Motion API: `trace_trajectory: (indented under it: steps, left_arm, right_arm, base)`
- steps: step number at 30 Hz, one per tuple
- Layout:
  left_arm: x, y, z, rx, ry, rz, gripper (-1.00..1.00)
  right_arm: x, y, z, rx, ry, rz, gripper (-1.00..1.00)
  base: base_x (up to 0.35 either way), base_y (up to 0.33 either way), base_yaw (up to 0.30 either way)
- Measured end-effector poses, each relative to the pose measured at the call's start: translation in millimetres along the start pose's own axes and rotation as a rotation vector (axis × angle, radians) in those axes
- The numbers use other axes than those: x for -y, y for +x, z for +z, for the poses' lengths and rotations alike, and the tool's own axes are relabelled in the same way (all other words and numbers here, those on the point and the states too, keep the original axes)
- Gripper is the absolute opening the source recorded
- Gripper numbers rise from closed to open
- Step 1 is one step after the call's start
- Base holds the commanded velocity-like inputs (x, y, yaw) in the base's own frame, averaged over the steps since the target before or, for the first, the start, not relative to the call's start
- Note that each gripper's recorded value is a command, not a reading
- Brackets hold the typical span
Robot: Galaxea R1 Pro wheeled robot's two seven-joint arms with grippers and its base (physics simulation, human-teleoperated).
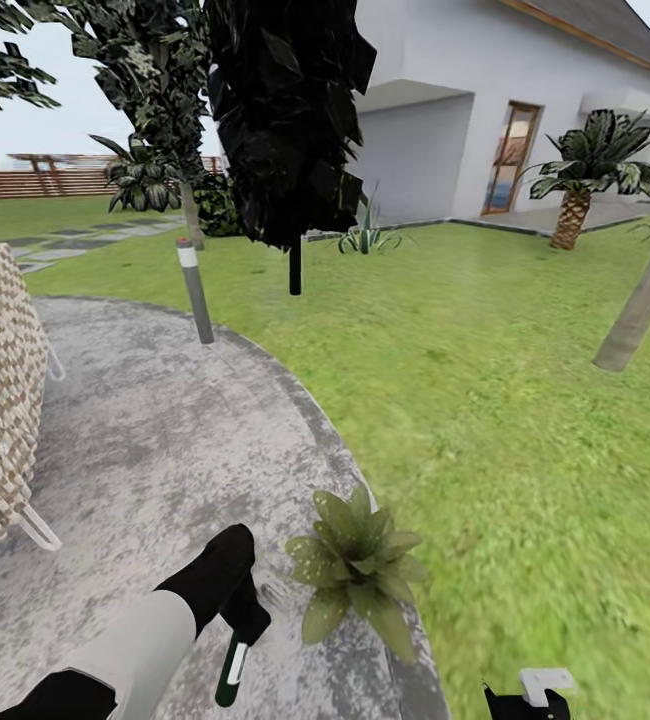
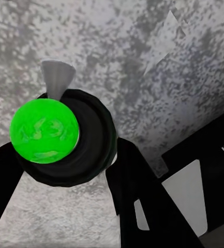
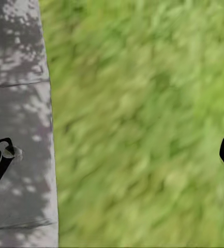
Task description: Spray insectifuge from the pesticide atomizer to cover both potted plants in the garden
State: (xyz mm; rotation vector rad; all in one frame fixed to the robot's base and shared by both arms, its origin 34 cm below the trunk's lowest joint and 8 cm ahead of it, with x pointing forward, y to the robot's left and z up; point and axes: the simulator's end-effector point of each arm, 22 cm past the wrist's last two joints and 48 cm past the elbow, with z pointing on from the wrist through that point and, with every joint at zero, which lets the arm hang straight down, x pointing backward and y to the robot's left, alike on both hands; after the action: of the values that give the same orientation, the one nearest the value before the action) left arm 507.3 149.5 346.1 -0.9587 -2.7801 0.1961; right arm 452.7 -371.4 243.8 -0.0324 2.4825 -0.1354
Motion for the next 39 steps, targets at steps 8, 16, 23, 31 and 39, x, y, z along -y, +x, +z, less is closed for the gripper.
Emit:
trace_trajectory:
  steps: [8,16,23,31,39]
  left_arm:
    - [2.3,4.7,4.5,-0.017,0.008,-0.001,-1.0]
    - [3.8,4.5,4.8,-0.018,0.01,0.001,-1.0]
    - [2.8,0.7,1.8,-0.008,0.004,0.004,-1.0]
    - [2.1,0.3,1.3,-0.007,0.001,0.005,-1.0]
    - [1.2,4.7,4.0,-0.019,0.002,0.001,-1.0]
  right_arm:
    - [1.0,-0.2,0.1,0.001,0.002,-0.001,1.0]
    - [1.0,-0.3,0.2,0.001,0.002,-0.001,1.0]
    - [0.5,-0.2,0.2,0.0,0.001,0.0,1.0]
    - [0.1,0.1,0.2,0.0,0.0,0.0,1.0]
    - [0.0,0.2,0.2,-0.001,0.0,0.0,1.0]
  base:
    - [0.112,-0.236,0.033]
    - [0.001,-0.275,0.067]
    - [0.0,-0.276,0.268]
    - [0.0,-0.276,0.277]
    - [0.0,-0.156,0.277]
